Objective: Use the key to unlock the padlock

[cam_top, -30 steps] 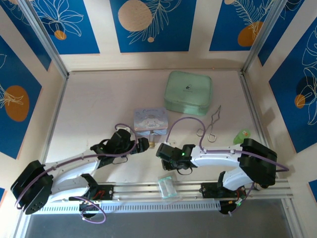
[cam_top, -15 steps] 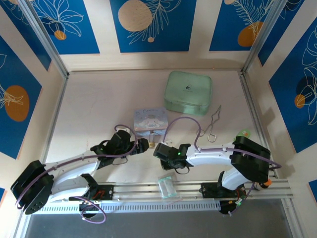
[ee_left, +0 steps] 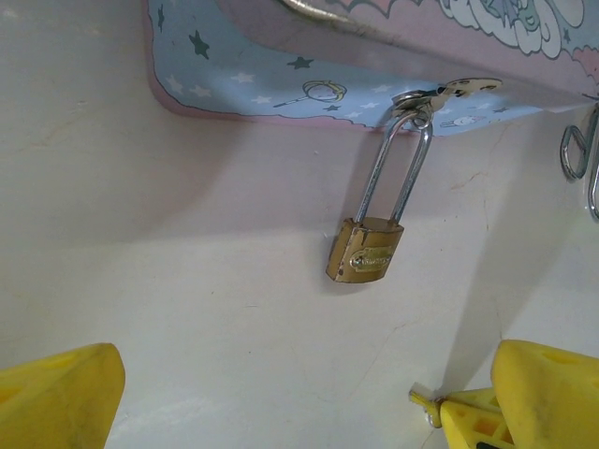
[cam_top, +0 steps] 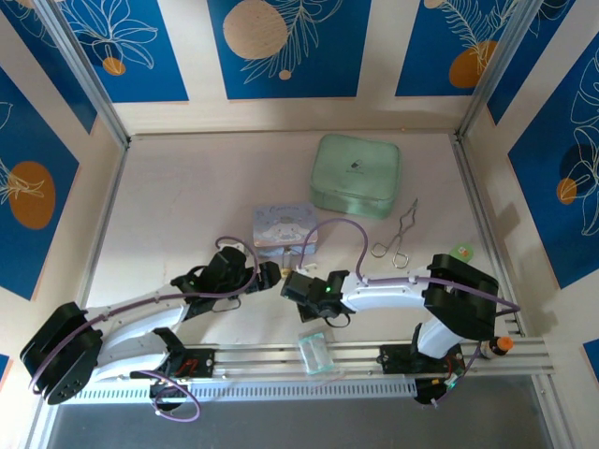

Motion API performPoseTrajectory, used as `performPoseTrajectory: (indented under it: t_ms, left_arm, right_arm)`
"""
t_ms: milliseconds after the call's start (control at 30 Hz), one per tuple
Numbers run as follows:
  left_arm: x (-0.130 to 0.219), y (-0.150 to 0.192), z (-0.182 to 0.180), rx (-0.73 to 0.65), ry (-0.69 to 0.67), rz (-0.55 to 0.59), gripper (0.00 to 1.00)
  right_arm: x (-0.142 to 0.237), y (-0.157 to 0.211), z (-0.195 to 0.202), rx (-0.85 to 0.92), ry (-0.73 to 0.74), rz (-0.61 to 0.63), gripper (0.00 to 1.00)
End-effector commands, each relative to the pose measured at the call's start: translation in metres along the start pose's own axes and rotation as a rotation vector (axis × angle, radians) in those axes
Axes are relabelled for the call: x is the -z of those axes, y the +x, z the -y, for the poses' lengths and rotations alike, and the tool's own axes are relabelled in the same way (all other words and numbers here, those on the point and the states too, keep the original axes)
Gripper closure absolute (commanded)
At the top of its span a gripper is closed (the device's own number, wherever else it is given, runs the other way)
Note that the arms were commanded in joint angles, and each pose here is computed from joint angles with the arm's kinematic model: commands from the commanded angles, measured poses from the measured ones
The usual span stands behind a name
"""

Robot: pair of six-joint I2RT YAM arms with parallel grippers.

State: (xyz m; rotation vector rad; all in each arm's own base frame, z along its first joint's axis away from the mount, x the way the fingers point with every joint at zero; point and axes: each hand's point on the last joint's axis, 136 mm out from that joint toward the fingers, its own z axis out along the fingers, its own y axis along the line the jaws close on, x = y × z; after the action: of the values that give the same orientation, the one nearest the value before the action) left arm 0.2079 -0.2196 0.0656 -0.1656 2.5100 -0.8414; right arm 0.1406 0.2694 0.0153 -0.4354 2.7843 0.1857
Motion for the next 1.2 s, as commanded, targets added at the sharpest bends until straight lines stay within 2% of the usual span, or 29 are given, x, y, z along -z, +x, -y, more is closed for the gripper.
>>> performPoseTrajectory:
  t_ms: [0, 167, 300, 533, 700, 833, 1000, 1167]
  left_arm:
    - [-0.001, 0.003, 0.002, 0.008, 0.017, -0.001, 0.00]
    - [-0.005, 0.001, 0.019, 0.036, 0.113, 0.017, 0.01]
    - [-0.008, 0.000, 0.035, 0.120, 0.194, 0.045, 0.06]
    - [0.000, -0.001, 0.056, 0.282, 0.288, 0.128, 0.19]
    - [0.006, -0.002, 0.051, 0.513, 0.323, 0.153, 0.18]
    - [0.014, -0.003, 0.053, 0.663, 0.353, 0.164, 0.12]
    - [0.019, -0.002, 0.056, 0.789, 0.354, 0.129, 0.09]
    - [0.022, 0.000, 0.068, 0.837, 0.389, 0.097, 0.09]
  right_arm:
    - [-0.016, 0.028, 0.002, -0.001, -0.055, -0.103, 0.95]
    - [-0.007, 0.020, 0.004, 0.007, -0.183, -0.055, 1.00]
    - [0.007, 0.006, -0.001, 0.021, -0.295, -0.024, 1.00]
    - [0.031, -0.021, -0.009, -0.072, -0.446, 0.026, 1.00]
    - [0.053, -0.039, -0.012, -0.116, -0.494, 0.081, 1.00]
    - [0.070, -0.054, -0.012, -0.128, -0.500, 0.141, 1.00]
    - [0.085, -0.077, -0.011, -0.165, -0.477, 0.227, 1.00]
    - [0.097, -0.095, -0.024, -0.167, -0.478, 0.308, 1.00]
